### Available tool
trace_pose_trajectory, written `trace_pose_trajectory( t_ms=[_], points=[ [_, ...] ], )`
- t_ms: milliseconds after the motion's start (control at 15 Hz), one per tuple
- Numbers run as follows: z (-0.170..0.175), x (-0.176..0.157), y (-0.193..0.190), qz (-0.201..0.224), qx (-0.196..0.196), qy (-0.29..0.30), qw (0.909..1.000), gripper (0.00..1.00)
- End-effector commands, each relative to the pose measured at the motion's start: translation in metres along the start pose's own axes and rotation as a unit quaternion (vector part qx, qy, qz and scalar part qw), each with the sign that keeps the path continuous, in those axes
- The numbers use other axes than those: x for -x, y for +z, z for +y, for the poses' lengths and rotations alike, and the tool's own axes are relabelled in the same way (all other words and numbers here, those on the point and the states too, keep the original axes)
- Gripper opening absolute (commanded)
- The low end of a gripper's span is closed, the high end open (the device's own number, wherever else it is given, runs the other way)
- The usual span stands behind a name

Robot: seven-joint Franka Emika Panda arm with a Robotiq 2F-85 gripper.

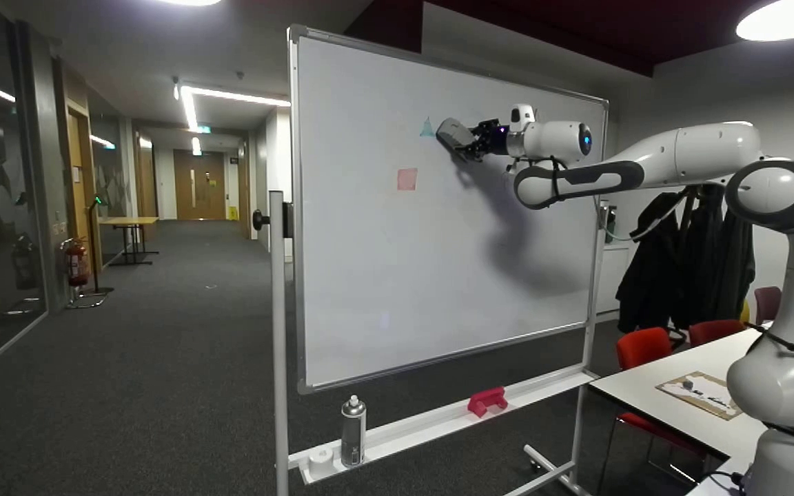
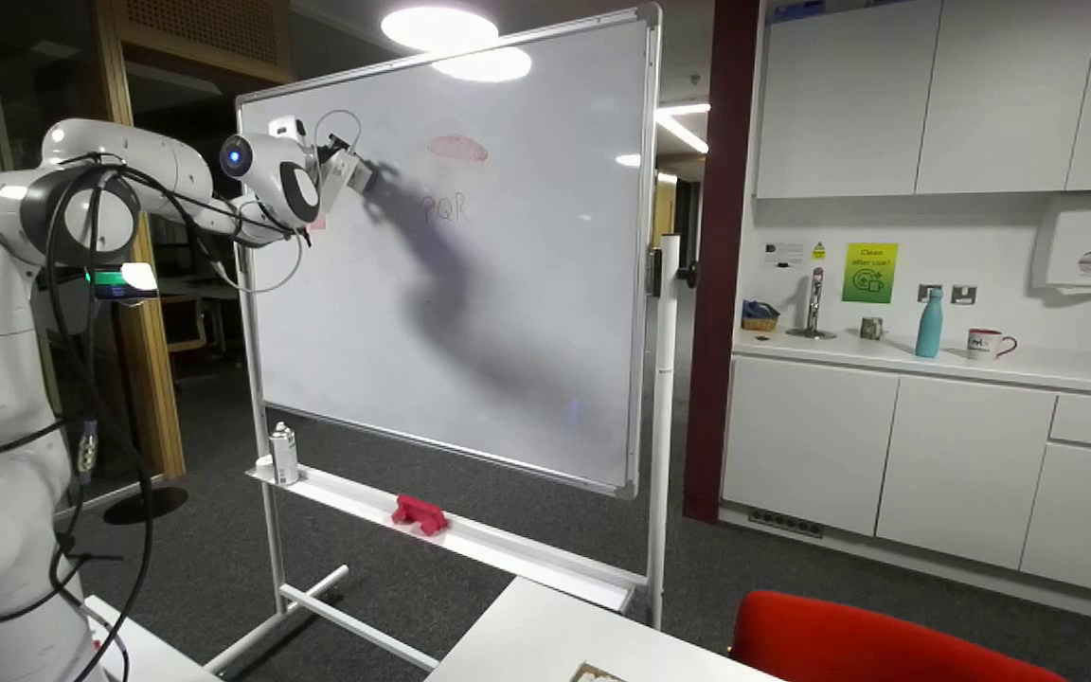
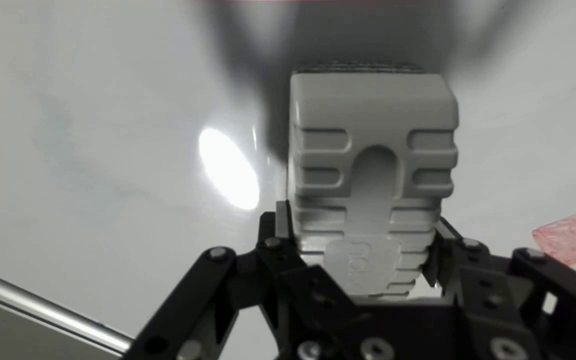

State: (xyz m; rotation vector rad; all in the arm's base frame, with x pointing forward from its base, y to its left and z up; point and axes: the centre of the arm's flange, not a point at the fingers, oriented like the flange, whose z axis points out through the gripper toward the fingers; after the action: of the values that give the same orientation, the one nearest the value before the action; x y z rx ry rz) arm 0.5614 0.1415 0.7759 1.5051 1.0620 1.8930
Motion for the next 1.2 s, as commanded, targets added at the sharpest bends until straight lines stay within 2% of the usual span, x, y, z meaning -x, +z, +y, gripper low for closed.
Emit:
trace_pose_trajectory(
  t_ms=[0,200,533,600,933,1000,1133],
  points=[
    [-0.023,-0.024,0.007,-0.031,0.027,0.033,0.9986,0.34],
    [-0.005,-0.022,-0.002,-0.053,0.042,0.052,0.9964,0.34],
    [0.013,-0.016,-0.009,-0.091,0.033,0.077,0.9923,0.34],
    [0.039,0.011,-0.018,-0.072,0.019,0.069,0.9948,0.59],
    [0.039,0.006,-0.020,-0.082,0.018,0.078,0.9935,0.59],
    [0.040,0.006,-0.020,-0.082,0.018,0.078,0.9935,0.34],
    [0.034,0.007,-0.018,-0.080,0.020,0.079,0.9935,0.34]
  ],
)
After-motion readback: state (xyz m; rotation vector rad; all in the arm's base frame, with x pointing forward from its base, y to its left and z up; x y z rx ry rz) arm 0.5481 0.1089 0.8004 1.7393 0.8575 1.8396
